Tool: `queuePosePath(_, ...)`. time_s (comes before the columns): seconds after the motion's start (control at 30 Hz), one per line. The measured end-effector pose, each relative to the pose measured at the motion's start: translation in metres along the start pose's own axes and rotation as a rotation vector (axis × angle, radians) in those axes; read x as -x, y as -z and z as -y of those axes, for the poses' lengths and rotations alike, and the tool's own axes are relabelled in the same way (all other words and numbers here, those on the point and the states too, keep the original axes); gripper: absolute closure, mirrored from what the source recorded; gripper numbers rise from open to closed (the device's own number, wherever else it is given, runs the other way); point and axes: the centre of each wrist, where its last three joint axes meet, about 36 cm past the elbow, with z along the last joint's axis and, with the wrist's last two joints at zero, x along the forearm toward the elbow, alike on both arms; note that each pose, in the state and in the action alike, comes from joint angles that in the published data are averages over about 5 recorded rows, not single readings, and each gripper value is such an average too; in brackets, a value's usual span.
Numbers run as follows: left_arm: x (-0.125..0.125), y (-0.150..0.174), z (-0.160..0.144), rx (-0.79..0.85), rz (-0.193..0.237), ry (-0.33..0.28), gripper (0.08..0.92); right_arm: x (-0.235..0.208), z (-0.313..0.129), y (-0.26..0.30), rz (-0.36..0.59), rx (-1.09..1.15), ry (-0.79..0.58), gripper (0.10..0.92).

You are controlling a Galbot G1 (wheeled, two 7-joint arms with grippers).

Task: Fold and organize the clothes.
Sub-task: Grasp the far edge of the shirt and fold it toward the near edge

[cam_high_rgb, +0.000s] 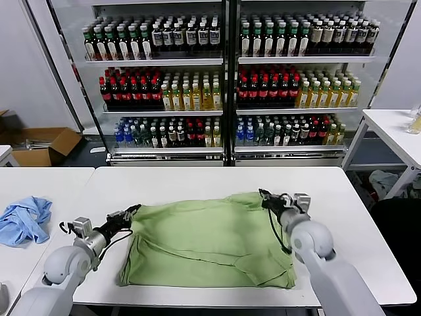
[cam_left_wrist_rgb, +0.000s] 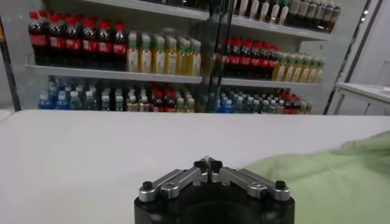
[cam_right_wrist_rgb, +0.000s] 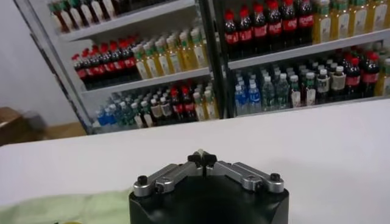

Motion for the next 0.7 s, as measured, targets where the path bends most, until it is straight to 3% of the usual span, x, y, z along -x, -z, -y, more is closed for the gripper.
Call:
queuePosePath(0.43,-0.037,-0.005,0.009,0.001,-0.008,-0.012,0.905,-0.069,-0.003,-0.016,0.014,-0.001,-0.007,0.917)
queuePosePath(0.7,-0.059,0.000,0.014,0.002,-0.049,-0.028,0.905,-0.091,-0.010,-0.025,-0.009,-0.017,-0.004,0.917)
